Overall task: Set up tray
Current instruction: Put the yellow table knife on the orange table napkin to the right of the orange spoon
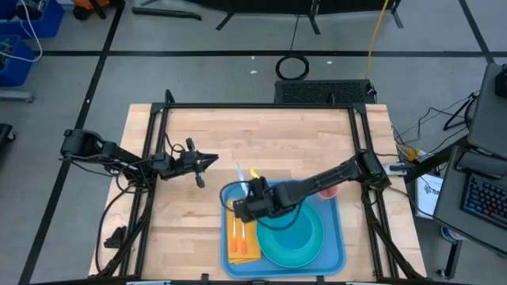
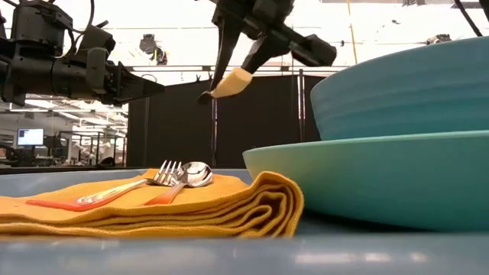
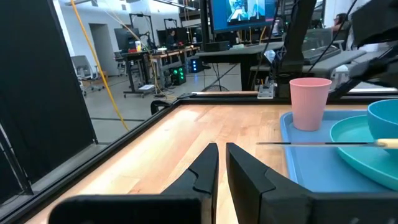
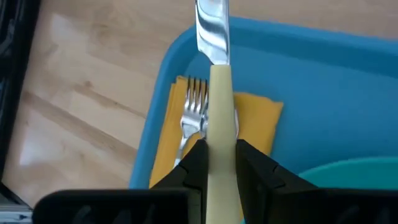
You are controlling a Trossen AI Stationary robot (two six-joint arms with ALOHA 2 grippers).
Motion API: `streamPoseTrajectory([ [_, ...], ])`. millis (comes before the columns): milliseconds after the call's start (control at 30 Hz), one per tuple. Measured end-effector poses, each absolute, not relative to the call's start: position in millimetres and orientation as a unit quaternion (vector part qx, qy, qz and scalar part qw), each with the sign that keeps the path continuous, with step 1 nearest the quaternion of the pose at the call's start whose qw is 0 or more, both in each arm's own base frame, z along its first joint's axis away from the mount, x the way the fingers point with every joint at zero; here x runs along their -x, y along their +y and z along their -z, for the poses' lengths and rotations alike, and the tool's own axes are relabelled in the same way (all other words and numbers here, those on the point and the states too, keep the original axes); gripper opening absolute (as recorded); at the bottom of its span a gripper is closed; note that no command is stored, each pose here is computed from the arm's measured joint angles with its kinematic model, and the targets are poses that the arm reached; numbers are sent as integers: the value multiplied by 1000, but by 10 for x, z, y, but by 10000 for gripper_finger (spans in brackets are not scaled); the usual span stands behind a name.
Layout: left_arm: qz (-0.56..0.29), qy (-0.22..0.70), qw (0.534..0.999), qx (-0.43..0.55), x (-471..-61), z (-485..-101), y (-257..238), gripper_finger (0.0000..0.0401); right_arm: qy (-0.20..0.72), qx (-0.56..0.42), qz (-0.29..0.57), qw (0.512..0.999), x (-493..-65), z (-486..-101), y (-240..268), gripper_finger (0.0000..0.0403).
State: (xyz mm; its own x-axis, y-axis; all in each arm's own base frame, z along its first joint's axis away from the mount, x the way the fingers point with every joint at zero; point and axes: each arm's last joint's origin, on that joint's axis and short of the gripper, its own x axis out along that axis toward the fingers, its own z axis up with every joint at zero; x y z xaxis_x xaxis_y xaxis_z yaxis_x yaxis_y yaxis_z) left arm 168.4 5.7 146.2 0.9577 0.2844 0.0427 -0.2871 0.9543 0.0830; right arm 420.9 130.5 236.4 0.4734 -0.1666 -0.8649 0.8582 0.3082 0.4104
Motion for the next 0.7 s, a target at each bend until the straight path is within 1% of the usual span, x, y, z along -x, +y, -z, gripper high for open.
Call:
streamPoseTrajectory([
  [433, -145, -15, 988, -44, -1684, -1462, 57, 37, 309, -514, 364, 712, -4056, -2382, 1787, 42],
  [533, -145, -15, 988, -44, -1684, -1462, 57, 37, 298, -524, 366, 709, -4083, -2290, 1871, 42],
  [700, -144, -15, 988, -44, -1684, -1462, 56, 37, 311, -537, 367, 693, -4106, -2120, 1982, 42],
])
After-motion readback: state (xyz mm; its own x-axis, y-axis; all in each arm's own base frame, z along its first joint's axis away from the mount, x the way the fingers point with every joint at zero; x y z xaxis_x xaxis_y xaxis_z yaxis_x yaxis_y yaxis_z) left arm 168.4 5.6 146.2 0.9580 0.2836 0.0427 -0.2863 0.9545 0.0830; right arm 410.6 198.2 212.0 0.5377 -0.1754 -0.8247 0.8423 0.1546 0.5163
